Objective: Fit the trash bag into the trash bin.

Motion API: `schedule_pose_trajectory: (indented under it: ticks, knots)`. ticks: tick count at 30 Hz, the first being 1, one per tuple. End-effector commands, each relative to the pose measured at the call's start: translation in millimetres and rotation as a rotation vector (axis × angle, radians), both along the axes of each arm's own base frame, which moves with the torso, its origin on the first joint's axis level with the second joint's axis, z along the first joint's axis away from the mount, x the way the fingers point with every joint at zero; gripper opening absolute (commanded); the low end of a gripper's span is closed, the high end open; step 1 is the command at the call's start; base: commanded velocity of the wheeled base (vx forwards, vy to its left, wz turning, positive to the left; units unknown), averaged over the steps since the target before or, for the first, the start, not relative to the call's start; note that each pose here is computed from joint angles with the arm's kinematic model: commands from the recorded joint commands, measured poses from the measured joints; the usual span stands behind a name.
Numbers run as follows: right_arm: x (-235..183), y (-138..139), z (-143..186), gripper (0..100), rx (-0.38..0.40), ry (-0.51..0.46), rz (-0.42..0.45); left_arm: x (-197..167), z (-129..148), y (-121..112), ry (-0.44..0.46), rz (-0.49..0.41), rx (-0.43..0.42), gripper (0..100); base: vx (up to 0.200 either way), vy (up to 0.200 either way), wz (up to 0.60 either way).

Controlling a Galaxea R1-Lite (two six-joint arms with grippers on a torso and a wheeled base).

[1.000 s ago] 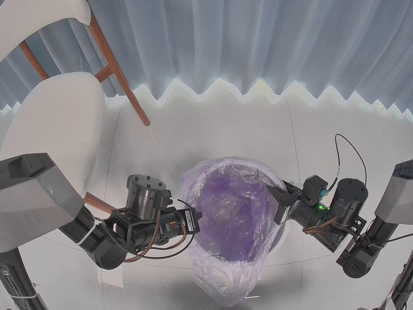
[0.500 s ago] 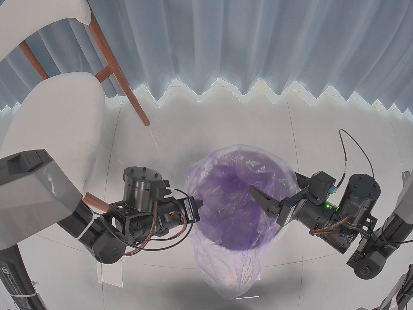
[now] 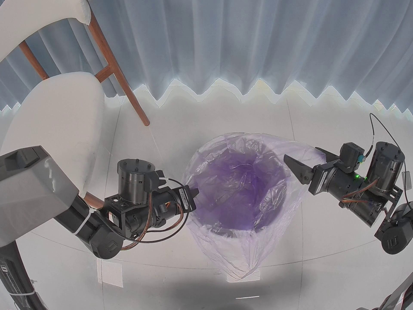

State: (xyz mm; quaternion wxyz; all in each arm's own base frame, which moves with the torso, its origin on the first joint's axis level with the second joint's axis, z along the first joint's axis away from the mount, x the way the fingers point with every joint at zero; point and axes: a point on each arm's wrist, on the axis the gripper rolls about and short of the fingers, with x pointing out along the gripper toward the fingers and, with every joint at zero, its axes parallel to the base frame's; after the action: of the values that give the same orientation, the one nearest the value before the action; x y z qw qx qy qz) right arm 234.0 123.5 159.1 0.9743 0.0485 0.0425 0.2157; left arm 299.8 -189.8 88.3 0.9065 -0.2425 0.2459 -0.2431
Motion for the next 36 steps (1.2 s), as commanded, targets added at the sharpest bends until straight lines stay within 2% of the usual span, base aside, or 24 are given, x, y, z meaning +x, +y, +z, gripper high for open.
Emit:
schedule_pose_trajectory:
  ticks: [1, 6, 10, 14, 23, 28, 29, 32, 36]
  knots:
    - [5.1, -5.2, 12.2, 100, 0.055, -0.021, -0.024, -1.1, 0.2, 0.1, -0.001, -0.002, 0.001, 0, 0.0, 0.0, 0.0]
    - [-2.5, 9.2, 8.7, 100, 0.105, 0.021, 0.048, -2.5, -2.5, -2.2, 0.003, -0.009, 0.008, 0, 0.0, 0.0, 0.0]
    - [-0.6, 10.3, 2.6, 100, 0.093, 0.039, 0.047, -2.0, -0.1, -2.4, -0.014, -0.005, -0.002, 0, 0.0, 0.0, 0.0]
    - [8.4, 10.5, -7.7, 100, 0.043, 0.029, 0.033, -5.6, 4.8, -1.4, -0.042, -0.009, -0.022, 0, 0.0, 0.0, 0.0]
    - [23.3, 6.1, -9.7, 100, 0.074, -0.015, -0.006, -23.0, 19.3, 3.3, -0.049, -0.077, -0.053, 0, 0.0, 0.0, 0.0]
    - [35.1, 1.5, 1.9, 100, 0.162, -0.031, -0.035, -22.0, 19.3, 4.8, -0.046, -0.082, -0.057, 0, 0.0, 0.0, 0.0]
    - [39.0, 3.4, 9.7, 100, 0.244, -0.028, -0.031, -21.8, 18.3, 4.6, -0.043, -0.082, -0.055, 0, 0.0, 0.0, 0.0]
    - [40.4, 4.5, 16.8, 100, 0.328, -0.015, -0.006, -21.3, 16.5, 3.7, -0.039, -0.084, -0.053, 0, 0.0, 0.0, 0.0]
    - [36.5, 4.5, 23.0, 100, 0.383, -0.002, 0.051, -20.8, 16.9, 4.0, -0.041, -0.082, -0.054, 0, 0.0, 0.0, 0.0]
